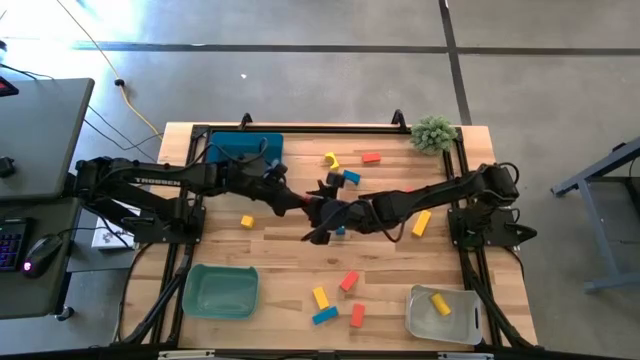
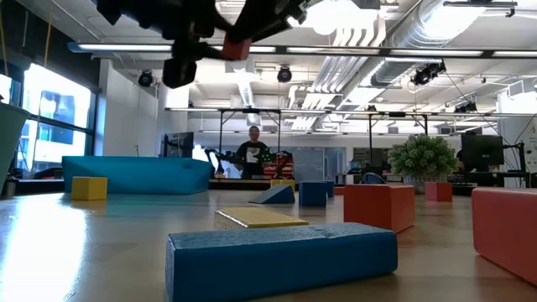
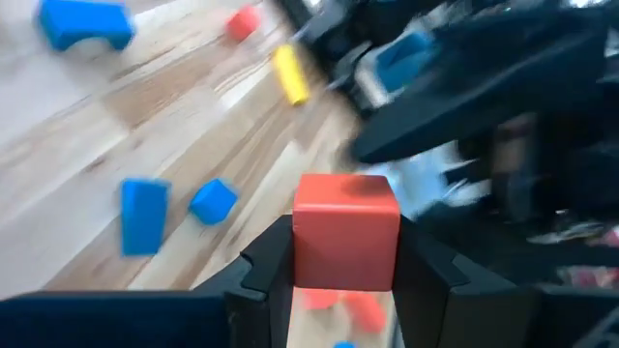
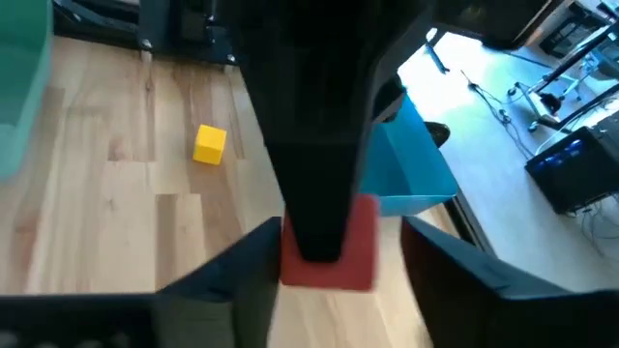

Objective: Sort & place blocks by color
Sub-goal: Put the orange block into the green bin

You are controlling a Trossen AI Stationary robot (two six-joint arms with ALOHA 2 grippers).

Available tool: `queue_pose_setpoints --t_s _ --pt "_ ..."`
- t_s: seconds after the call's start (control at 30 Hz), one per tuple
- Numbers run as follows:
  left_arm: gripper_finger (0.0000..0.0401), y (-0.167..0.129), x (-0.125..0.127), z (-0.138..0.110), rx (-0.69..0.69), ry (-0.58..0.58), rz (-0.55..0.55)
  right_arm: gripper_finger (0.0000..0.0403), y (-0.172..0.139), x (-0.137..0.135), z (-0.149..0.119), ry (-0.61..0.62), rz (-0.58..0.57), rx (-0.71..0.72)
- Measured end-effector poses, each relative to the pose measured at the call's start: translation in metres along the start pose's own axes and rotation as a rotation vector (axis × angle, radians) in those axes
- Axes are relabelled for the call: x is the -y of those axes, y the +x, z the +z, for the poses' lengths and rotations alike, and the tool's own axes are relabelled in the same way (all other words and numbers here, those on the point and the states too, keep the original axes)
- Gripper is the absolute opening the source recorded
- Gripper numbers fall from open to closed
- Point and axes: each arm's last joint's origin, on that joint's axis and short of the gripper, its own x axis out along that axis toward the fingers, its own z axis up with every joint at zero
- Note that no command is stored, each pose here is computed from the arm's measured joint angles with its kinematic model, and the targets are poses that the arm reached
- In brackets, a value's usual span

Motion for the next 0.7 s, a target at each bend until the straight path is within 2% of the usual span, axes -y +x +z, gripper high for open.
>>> queue_pose_setpoints --t_s 0.07,0.17,0.47,0.7 --pt "0.0106 0.0 -0.002 -0.005 -0.03 0.011 0.038 0.0229 -0.001 -0.002 0.001 0.028 0.015 0.005" --pt "0.0106 -0.005 -0.001 -0.015 -0.066 0.043 0.093 0.0241 -0.004 -0.005 0.0 0.059 0.03 0.005" --pt "0.0106 -0.028 0.02 -0.052 -0.16 0.132 0.141 0.0242 -0.006 -0.01 -0.007 0.147 0.057 -0.068" --pt "0.0106 -0.05 0.029 -0.093 -0.295 0.124 0.241 0.0243 -0.004 -0.007 -0.017 0.197 0.097 -0.163"
